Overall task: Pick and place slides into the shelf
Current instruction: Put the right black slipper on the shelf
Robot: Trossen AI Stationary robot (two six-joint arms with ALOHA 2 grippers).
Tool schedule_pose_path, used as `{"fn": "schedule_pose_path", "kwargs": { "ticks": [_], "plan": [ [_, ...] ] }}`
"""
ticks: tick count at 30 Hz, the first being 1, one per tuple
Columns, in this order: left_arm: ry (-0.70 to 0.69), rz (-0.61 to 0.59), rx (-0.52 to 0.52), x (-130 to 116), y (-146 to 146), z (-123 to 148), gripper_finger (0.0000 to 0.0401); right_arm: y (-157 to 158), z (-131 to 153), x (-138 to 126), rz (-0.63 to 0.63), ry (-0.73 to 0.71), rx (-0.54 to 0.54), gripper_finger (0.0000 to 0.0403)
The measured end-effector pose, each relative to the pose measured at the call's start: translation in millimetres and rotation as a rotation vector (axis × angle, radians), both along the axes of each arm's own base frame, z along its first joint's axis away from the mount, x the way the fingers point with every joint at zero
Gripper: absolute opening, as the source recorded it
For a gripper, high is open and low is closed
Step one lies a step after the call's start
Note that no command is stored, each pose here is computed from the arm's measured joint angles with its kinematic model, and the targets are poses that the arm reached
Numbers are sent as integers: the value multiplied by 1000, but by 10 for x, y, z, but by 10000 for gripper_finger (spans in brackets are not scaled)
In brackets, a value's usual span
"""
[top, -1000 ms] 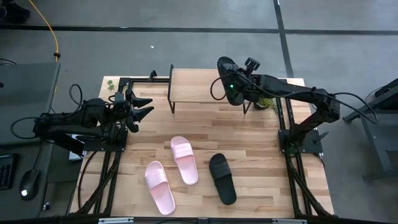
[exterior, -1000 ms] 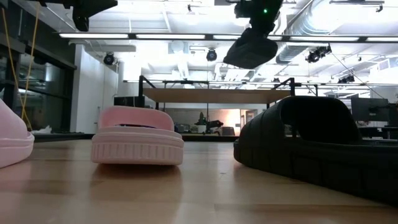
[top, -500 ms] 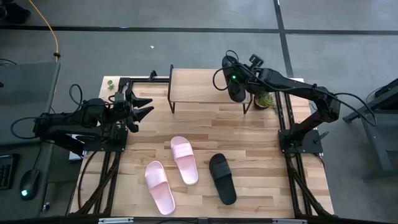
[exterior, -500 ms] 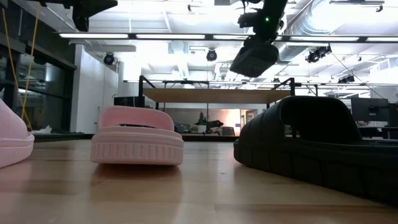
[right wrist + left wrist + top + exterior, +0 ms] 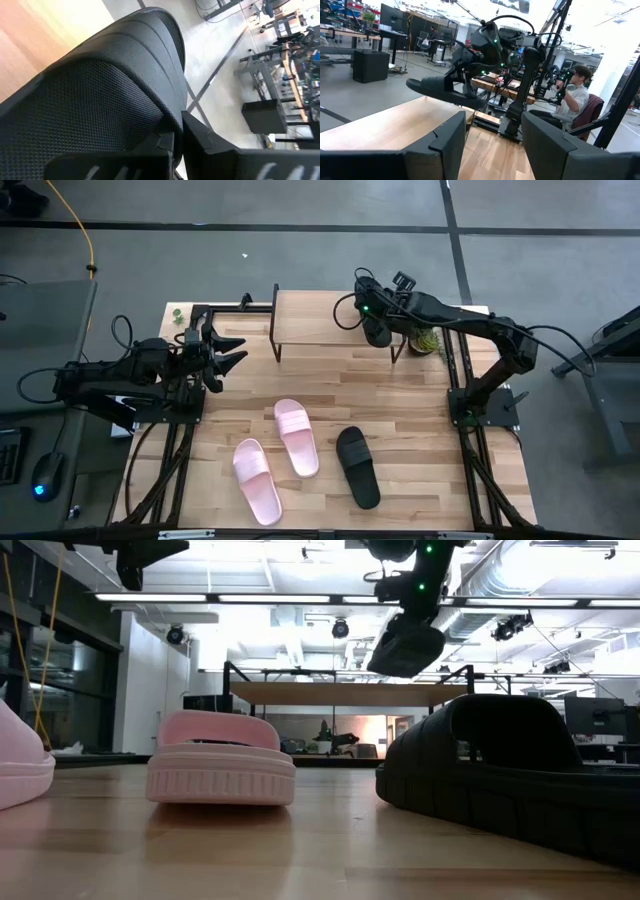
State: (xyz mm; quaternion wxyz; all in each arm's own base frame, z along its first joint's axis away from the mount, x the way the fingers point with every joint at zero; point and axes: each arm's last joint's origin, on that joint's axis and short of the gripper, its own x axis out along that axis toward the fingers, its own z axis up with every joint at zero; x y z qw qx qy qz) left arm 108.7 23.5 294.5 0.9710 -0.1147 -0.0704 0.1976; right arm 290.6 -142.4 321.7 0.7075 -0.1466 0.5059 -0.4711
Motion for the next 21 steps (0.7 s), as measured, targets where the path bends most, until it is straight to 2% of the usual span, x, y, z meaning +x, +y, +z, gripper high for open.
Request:
{"fn": "schedule_pose_path", "kwargs": {
  "ticks": [6, 21],
  "plan": [
    [0, 0, 0, 0, 0, 0, 175, -35, -17, -13, -35, 4, -14, 0],
    [0, 0, 0, 0, 0, 0, 175, -10, -51, -63, -22, 74, 29, 0]
  ]
}}
